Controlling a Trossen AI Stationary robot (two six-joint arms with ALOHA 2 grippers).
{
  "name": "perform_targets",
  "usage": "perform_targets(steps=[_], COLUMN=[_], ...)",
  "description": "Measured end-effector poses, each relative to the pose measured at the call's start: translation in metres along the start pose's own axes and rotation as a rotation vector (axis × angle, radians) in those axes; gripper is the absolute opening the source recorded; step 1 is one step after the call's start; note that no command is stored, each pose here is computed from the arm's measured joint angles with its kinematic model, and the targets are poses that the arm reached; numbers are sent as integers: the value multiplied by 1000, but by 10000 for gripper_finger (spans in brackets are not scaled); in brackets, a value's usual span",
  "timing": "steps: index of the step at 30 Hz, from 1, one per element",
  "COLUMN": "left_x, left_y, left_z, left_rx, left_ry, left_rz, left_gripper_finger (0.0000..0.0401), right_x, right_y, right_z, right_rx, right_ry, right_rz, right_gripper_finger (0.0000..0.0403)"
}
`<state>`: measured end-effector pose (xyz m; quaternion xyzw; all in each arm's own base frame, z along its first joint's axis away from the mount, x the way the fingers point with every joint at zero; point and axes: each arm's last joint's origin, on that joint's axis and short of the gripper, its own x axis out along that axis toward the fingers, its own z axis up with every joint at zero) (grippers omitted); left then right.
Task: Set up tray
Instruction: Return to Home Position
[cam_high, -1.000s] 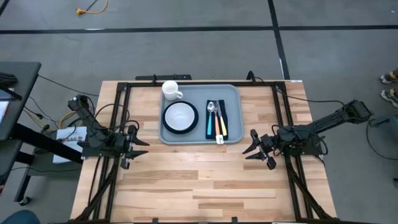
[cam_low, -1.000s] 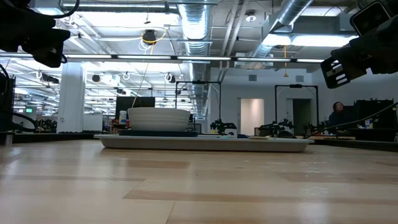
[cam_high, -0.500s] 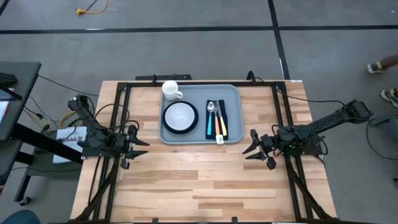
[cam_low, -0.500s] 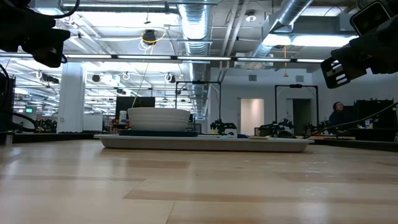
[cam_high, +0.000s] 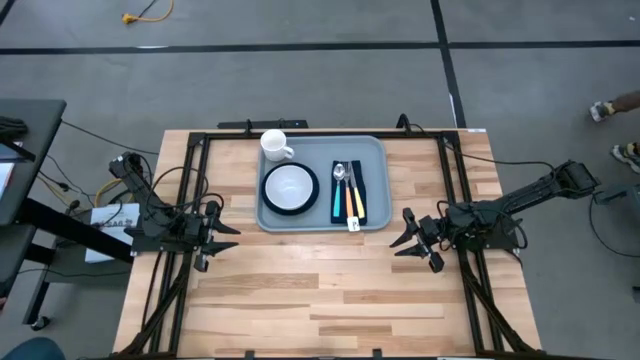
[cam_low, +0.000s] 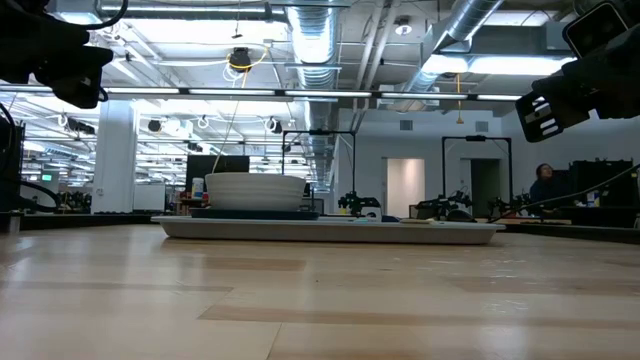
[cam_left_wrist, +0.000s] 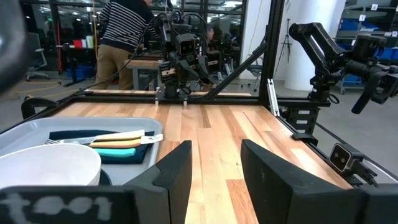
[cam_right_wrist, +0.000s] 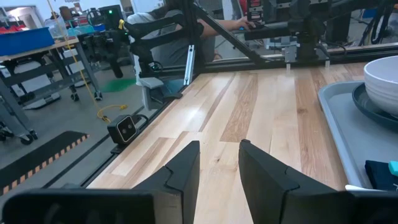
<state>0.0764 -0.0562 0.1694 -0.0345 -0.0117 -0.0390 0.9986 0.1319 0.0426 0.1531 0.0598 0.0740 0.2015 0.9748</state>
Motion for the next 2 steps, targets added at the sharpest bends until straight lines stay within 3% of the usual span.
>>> perform_targets(steps=[2], left_x=[0], left_y=[0], left_z=[0], left_rx=[5], left_ry=[0], left_rz=[0], left_gripper_finger=[126], right_x=[0], right_y=[0], right_z=[0], right_rx=[0], right_ry=[0], right_rz=[0], right_gripper_finger=[102])
